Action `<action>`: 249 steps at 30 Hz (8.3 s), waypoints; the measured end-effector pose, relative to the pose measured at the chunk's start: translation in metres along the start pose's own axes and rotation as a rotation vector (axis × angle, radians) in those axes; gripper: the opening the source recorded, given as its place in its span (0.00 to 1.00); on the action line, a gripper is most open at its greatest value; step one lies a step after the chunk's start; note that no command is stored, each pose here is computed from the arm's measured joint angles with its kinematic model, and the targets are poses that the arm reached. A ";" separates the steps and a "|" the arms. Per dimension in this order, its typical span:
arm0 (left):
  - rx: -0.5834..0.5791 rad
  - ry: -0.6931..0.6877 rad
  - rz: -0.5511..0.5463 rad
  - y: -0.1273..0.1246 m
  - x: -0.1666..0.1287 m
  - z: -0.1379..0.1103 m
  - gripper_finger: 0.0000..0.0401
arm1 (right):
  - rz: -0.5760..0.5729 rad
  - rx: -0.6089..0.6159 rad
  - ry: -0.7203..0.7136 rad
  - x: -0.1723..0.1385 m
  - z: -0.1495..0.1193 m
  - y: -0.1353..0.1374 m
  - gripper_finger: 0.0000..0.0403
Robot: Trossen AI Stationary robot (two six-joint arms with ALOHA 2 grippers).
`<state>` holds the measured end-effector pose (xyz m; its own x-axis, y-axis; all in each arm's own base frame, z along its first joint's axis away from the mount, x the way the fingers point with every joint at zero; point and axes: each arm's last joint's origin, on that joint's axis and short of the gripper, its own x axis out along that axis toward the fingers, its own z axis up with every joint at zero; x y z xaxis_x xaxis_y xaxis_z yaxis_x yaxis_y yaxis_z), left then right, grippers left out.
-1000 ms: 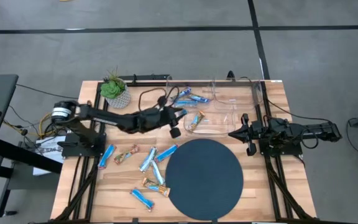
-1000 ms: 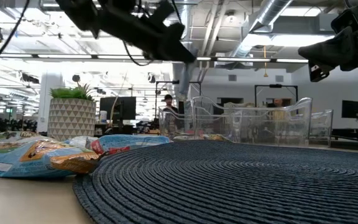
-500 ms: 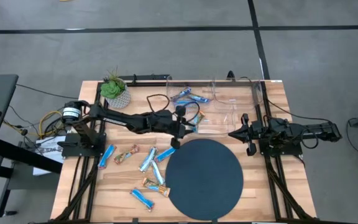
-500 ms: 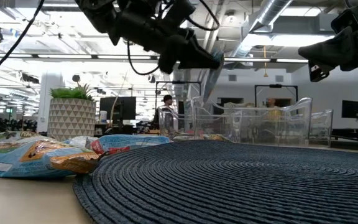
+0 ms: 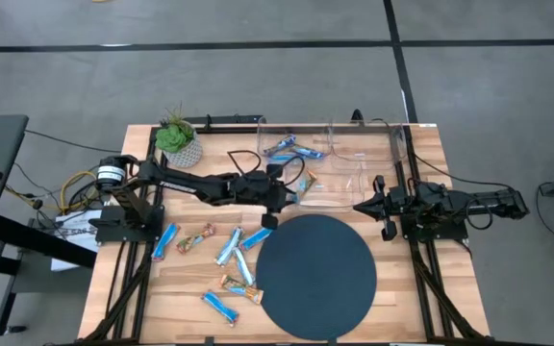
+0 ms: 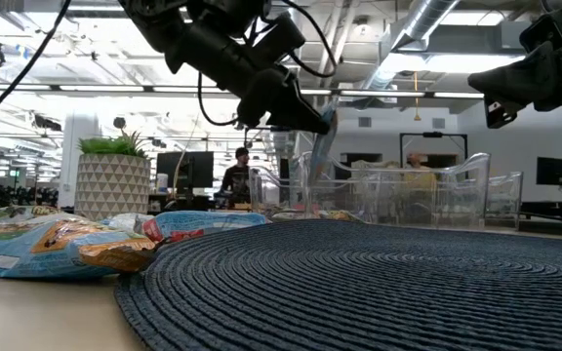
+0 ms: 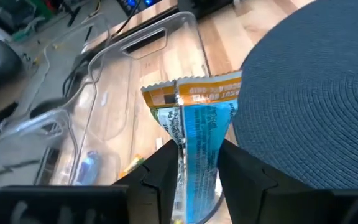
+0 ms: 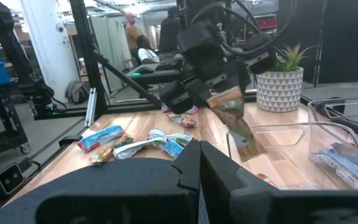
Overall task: Pick and place Granola Bars by type
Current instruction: Put the yellow granola bar into the bottom transparent bin
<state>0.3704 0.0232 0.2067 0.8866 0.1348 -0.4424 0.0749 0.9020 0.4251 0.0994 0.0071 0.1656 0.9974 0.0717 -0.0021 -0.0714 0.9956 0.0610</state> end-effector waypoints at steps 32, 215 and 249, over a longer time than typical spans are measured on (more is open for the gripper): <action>-0.270 0.301 -0.079 -0.086 -0.070 0.026 0.49 | 0.000 0.000 0.000 0.000 0.000 0.000 0.00; -1.109 1.021 0.149 -0.156 -0.084 0.035 0.43 | 0.000 0.000 0.004 0.000 0.000 0.000 0.00; -1.006 1.061 -0.007 -0.190 -0.055 0.005 0.19 | -0.002 0.000 0.032 0.001 -0.003 0.000 0.00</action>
<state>0.3092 -0.1574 0.1540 0.1090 -0.0399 -0.9932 -0.6608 0.7435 -0.1024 0.1002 0.0072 0.1628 0.9968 0.0716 -0.0341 -0.0694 0.9957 0.0611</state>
